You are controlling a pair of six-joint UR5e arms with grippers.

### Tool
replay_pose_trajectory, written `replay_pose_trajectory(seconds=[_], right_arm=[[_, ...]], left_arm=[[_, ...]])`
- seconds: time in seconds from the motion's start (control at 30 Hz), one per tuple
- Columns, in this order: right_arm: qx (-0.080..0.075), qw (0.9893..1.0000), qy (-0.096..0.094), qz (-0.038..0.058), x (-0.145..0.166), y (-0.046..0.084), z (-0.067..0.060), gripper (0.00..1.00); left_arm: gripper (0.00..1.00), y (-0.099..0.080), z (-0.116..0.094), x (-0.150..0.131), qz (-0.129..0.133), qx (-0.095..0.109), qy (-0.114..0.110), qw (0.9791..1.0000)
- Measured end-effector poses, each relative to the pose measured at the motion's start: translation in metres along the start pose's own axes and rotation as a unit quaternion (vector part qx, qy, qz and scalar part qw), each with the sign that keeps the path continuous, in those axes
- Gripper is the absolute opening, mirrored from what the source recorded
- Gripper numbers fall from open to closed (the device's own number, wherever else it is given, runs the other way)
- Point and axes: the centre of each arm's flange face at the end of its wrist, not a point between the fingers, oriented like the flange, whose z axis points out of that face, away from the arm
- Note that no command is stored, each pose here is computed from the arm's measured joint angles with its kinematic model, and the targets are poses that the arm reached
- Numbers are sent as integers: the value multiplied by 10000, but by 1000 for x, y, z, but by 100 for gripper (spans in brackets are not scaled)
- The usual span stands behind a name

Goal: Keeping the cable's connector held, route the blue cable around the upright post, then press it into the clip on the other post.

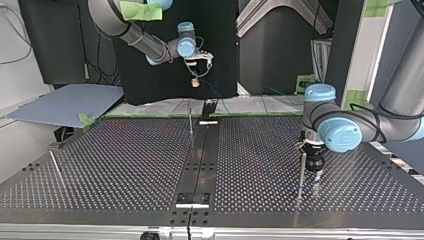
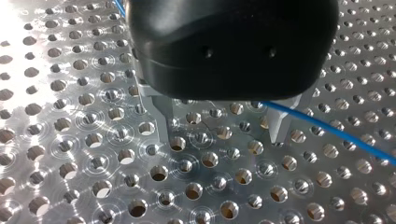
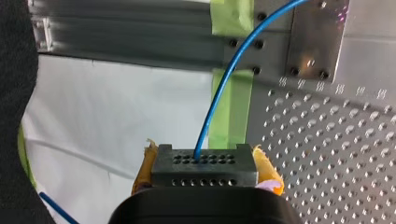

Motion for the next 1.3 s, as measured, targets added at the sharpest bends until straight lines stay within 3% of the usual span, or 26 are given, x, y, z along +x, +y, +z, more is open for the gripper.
replay_pose_trajectory(seconds=[0.33,0.63,0.77,1.03,1.3], right_arm=[[-202,9998,19,76,-19,27,-18,0],[-301,9990,285,182,0,43,-30,0],[-336,9980,459,264,14,50,-36,0],[-345,9958,774,339,40,55,-49,0],[-377,9923,1106,411,66,63,-64,0]], left_arm=[[100,-1,0,0,-7,7,6,10000],[100,-1,-1,1,-7,11,9,10000],[100,-1,-1,1,-6,-2,0,10000],[100,0,-1,0,0,-80,-26,10000],[100,-2,-2,1,-12,-127,-40,9999]])
